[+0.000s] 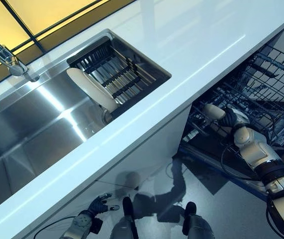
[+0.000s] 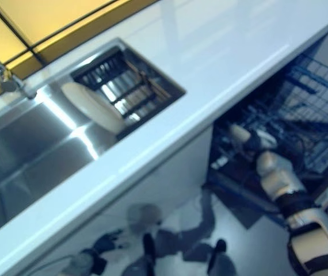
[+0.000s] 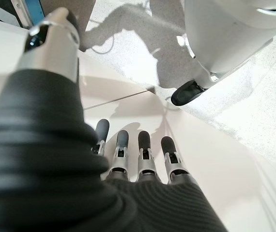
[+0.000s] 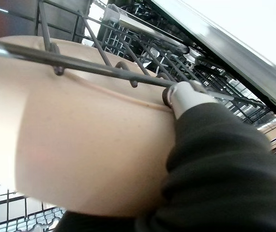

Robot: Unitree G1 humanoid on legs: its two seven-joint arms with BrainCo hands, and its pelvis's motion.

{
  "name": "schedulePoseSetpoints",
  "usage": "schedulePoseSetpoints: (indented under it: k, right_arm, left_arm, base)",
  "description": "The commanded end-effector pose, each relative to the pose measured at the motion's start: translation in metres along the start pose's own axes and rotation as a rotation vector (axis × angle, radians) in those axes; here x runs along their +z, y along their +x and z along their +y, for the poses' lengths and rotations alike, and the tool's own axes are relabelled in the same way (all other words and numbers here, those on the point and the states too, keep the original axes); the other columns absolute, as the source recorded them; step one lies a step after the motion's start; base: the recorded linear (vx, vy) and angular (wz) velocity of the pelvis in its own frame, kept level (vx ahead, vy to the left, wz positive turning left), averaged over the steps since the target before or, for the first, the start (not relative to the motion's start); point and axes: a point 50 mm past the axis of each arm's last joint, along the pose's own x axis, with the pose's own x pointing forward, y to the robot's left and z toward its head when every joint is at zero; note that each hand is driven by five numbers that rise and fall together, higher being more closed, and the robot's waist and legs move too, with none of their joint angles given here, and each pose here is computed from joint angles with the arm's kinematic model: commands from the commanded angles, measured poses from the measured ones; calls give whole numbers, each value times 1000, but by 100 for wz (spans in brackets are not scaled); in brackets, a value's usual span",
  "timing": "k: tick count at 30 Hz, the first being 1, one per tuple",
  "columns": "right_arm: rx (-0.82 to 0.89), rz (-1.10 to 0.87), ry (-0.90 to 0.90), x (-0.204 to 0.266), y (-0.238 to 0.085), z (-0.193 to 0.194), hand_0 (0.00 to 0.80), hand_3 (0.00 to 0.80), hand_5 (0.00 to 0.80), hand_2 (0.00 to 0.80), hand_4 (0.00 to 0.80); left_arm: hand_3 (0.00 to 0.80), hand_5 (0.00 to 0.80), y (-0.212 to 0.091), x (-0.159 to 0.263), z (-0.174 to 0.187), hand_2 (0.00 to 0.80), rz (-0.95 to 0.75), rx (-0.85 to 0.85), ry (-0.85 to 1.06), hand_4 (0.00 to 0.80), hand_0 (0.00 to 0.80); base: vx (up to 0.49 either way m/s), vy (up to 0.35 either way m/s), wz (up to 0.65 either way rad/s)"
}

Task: Take plates into dishwasher

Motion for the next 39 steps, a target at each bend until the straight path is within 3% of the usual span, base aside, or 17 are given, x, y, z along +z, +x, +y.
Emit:
schedulePoseSetpoints:
  k: [1,9,10,11,12,13,14,15,39]
  right_arm:
    - [-34,49,-62,-9,4,-14,800,800,800,800,800]
    - [-43,90,-58,-16,5,-18,800,800,800,800,800]
    - [-46,98,-60,-17,5,-18,693,693,693,693,693]
    - [-46,98,-60,-18,5,-18,637,637,637,637,637]
    - [-47,102,-59,-18,5,-18,483,483,483,483,483]
    - [-48,105,-59,-19,5,-18,386,386,386,386,386]
    - [-49,107,-55,-19,5,-19,53,53,53,53,53]
    - [-51,106,-54,-19,5,-19,0,0,0,0,0]
    - [-121,-33,21,-9,-15,-19,0,0,0,0,0]
  left_arm:
    - [0,0,3,24,10,0,-96,31,-4,0,0]
    - [0,0,3,25,9,0,-105,30,-9,0,0]
    - [0,0,4,26,8,0,-107,28,-8,0,0]
    - [0,0,4,26,8,0,-107,28,-8,0,0]
    - [0,0,4,26,8,0,-107,28,-8,0,0]
    - [0,0,4,26,8,0,-106,28,-7,0,0]
    - [0,0,4,26,8,0,-105,28,-7,0,0]
    - [0,0,4,25,8,0,-105,28,-8,0,0]
    - [0,0,-2,4,20,0,-9,96,1,0,0]
  base:
    - [0,0,0]
    - [0,0,0]
    - [0,0,0]
    - [0,0,0]
    - [0,0,0]
    - [0,0,0]
    - [0,0,0]
    - [0,0,0]
    - [0,0,0]
